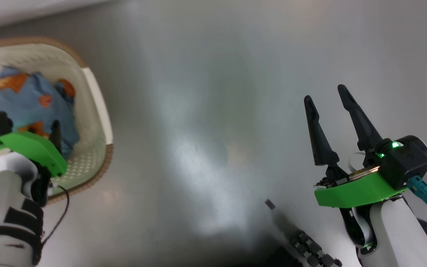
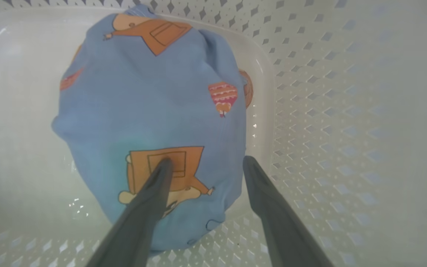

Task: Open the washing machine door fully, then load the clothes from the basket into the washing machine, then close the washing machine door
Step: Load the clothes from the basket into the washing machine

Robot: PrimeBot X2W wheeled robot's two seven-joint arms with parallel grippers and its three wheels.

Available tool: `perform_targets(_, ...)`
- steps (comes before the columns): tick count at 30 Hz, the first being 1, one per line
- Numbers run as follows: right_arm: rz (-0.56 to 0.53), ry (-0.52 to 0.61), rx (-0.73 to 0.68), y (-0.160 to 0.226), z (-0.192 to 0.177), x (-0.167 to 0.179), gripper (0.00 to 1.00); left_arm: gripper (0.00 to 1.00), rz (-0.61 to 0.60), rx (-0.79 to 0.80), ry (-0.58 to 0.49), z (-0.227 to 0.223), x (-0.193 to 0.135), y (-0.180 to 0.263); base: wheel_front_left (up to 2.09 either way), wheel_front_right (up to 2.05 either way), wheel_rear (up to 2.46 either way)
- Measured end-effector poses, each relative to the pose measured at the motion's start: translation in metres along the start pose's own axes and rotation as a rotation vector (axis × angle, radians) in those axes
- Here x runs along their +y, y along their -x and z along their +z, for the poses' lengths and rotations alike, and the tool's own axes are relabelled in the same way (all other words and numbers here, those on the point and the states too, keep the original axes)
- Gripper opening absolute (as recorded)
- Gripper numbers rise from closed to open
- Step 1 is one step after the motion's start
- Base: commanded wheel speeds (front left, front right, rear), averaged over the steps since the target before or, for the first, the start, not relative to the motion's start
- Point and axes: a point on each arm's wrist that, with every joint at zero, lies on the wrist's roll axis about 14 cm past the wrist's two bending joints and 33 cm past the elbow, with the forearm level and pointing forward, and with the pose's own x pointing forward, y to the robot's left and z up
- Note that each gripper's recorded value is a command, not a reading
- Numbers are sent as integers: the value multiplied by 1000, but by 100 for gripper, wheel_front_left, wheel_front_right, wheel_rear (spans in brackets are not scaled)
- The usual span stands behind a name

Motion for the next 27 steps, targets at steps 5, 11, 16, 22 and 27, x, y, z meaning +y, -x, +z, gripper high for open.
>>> perform_targets(5, -21, 8, 45, -5, -21, -9, 100, 100, 10, 50, 34, -16, -2, -25, 0, 0, 0)
perform_targets(11, -29, 12, 90, -8, -40, -13, 100, 54, 27, 82, 45, -27, -4, -45, 0, 0, 0)
perform_targets(16, -20, 12, 84, -14, -41, -11, 100, 0, 47, 69, 44, -27, 2, -46, 0, 0, 0)
perform_targets(22, -15, 8, 80, -14, -40, -9, 100, 0, 54, 9, 51, -19, 2, -43, 0, 0, 0)
perform_targets(27, -13, 9, 73, -15, -37, -8, 100, 0, 52, -60, 74, -7, 3, -40, 0, 0, 0)
